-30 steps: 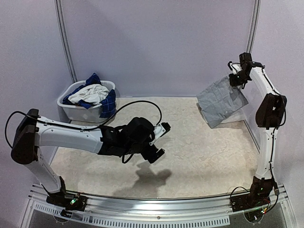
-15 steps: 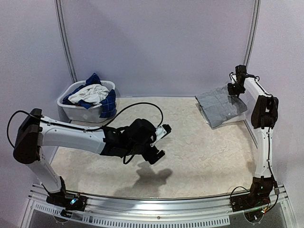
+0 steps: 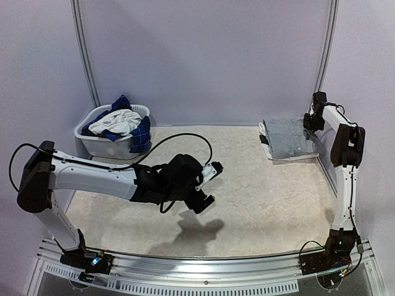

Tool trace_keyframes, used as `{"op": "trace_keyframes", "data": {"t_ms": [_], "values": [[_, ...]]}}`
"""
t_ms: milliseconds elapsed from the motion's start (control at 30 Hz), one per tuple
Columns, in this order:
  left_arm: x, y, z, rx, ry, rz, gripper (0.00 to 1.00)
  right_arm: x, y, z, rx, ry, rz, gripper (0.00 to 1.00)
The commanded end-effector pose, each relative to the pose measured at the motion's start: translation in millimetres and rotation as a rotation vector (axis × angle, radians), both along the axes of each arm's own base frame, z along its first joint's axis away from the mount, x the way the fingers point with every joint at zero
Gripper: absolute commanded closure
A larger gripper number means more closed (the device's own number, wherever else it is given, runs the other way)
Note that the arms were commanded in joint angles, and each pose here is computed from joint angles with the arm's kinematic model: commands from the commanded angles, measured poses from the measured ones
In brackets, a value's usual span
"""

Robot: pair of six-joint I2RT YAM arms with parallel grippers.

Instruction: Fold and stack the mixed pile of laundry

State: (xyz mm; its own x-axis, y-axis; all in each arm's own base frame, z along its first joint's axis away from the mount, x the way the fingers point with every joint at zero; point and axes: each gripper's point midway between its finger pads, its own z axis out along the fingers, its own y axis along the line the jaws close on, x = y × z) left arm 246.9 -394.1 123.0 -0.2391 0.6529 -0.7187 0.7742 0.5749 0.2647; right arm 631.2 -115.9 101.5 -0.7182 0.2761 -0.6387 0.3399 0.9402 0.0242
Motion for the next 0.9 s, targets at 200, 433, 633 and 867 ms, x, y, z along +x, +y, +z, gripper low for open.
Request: {"op": "trace_keyframes", "data": {"t_ms": [200,433,633,867], "values": [[4.1,-2.6,11.9,-0.043,-0.002,0.012,0.05,7.2,7.0,38.0,0.058,-0.103,-0.013,0.38],[7.7,6.6,22.5,-0.059,-0.024,0.062,0.04,-17.2,-6.1,146.9,-0.002,-0.26,-0.109,0.17],[14.6,28.0,43.2,-0.087,-0.072,0.16,0.01,-41.3,32.5,211.5,0.03,-0.352,-0.033,0.02],[19.3,67.2,67.0,-0.108,-0.132,0.301,0.0,-76.4,101.7,247.0,0.176,-0.426,0.13,0.01]]}}
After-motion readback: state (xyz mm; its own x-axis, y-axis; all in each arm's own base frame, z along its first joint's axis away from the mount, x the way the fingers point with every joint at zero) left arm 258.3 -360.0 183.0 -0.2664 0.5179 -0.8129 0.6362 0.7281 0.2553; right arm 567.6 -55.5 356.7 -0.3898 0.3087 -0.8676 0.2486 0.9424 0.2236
